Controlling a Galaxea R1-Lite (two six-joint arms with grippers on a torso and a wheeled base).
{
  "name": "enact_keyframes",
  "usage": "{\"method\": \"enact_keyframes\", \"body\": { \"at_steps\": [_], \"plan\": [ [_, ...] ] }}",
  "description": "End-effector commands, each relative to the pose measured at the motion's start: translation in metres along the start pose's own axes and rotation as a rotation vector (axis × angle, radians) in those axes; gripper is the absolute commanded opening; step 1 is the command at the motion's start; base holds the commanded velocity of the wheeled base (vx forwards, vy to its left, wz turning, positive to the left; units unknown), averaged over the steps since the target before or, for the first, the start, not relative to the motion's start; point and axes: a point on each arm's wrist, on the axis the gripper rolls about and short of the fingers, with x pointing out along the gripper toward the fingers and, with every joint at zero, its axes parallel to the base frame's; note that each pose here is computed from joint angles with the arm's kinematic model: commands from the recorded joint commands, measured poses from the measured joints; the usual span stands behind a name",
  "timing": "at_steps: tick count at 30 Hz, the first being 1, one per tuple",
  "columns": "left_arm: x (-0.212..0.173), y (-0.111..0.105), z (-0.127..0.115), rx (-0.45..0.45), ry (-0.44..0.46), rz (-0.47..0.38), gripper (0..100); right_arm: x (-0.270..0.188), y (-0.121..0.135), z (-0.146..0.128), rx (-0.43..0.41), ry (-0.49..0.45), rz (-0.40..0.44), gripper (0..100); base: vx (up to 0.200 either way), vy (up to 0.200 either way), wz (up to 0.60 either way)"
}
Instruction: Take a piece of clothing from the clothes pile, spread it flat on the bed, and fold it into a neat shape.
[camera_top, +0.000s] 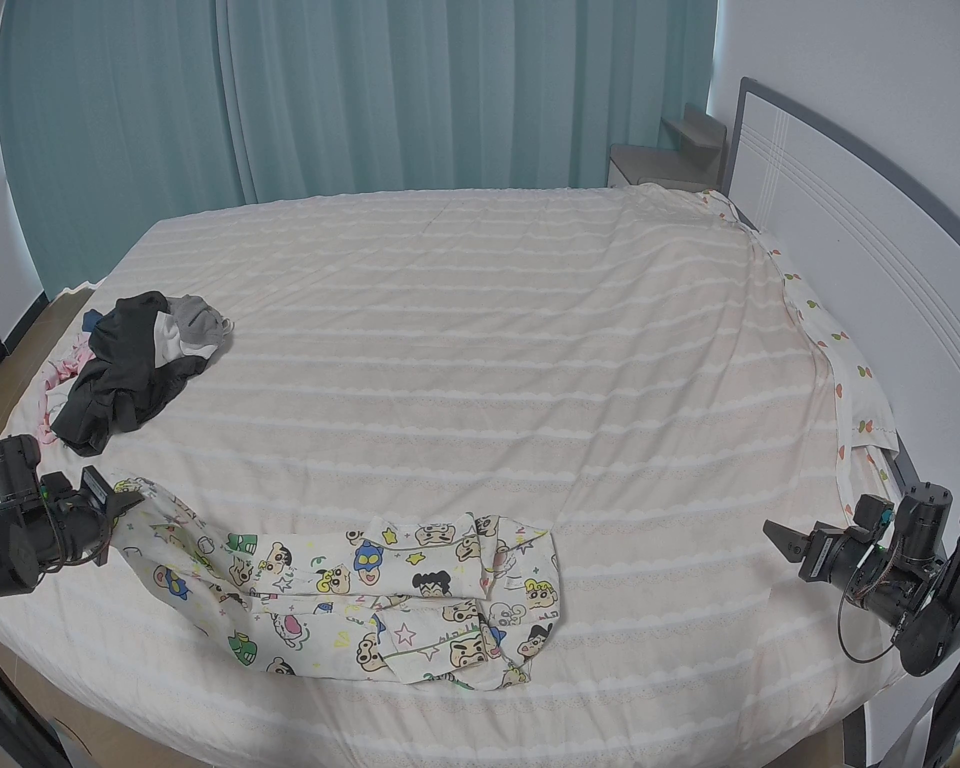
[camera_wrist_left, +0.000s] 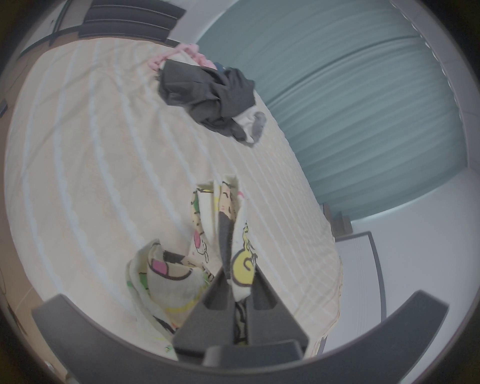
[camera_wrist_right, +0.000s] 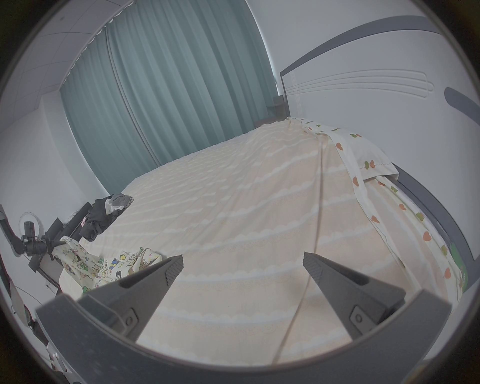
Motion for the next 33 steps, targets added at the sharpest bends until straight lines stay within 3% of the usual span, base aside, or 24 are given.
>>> {"method": "enact_keyframes", "body": {
  "at_steps": [1, 10, 14, 24, 33],
  "plan": [
    [0.005, -0.064, -0.047, 0.148, 0.049, -0.073, 0, -0.003, 0.0, -0.003, 0.002, 0.015, -0.004, 100, 0.0, 0.0, 0.0],
    [0.024, -0.125, -0.119, 0.313, 0.149, -0.151, 0, -0.005, 0.0, 0.0, 0.0, 0.0, 0.0, 100, 0.0, 0.0, 0.0],
    [0.028, -0.145, -0.138, 0.352, 0.202, -0.201, 0, -0.005, 0.0, 0.0, 0.0, -0.002, -0.001, 100, 0.0, 0.0, 0.0],
    [0.039, -0.17, -0.163, 0.388, 0.335, -0.318, 0, -0.005, 0.0, 0.0, -0.003, -0.002, -0.001, 100, 0.0, 0.0, 0.0],
    [0.039, -0.169, -0.159, 0.378, 0.48, -0.421, 0, -0.005, 0.0, 0.0, -0.005, -0.002, -0.001, 100, 0.0, 0.0, 0.0]
  ]
}}
